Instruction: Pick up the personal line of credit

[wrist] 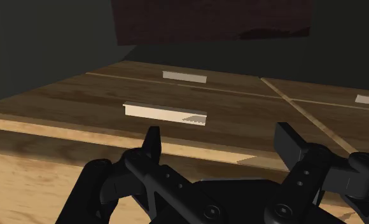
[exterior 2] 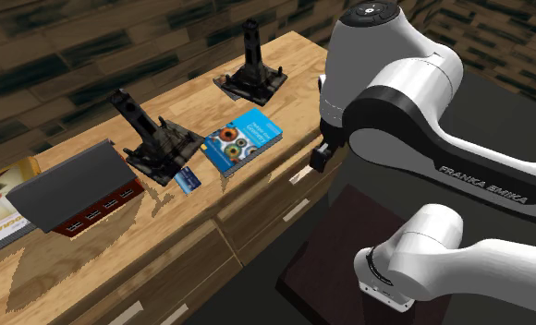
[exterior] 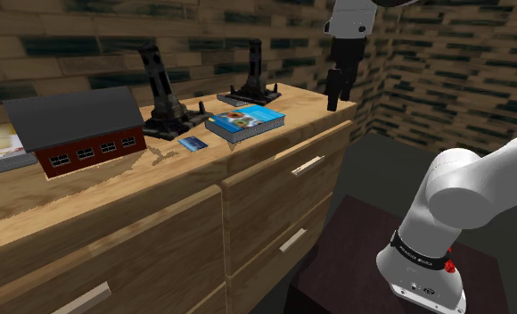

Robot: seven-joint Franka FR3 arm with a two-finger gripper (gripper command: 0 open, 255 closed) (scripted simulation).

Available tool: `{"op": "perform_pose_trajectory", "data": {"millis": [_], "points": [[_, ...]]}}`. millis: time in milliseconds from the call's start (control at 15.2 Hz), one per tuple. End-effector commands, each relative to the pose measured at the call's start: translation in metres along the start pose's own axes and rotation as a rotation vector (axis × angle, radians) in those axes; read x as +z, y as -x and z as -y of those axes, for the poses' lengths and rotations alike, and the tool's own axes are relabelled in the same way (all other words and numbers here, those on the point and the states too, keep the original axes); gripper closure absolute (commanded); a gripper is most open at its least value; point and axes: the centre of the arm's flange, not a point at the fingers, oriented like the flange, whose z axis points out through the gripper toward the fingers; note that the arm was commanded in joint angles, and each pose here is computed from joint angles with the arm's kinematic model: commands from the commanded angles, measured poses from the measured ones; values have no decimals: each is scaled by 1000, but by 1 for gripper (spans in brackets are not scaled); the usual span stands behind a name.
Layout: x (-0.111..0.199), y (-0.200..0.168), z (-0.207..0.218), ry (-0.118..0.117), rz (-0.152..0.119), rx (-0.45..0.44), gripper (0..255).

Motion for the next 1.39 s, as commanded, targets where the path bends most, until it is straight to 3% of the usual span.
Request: {"op": "perform_pose_trajectory", "data": {"millis": [0,1320], "points": [[0,0,0,0,0,0,0],[67,-108,189,-30,-435,105,0]]}}
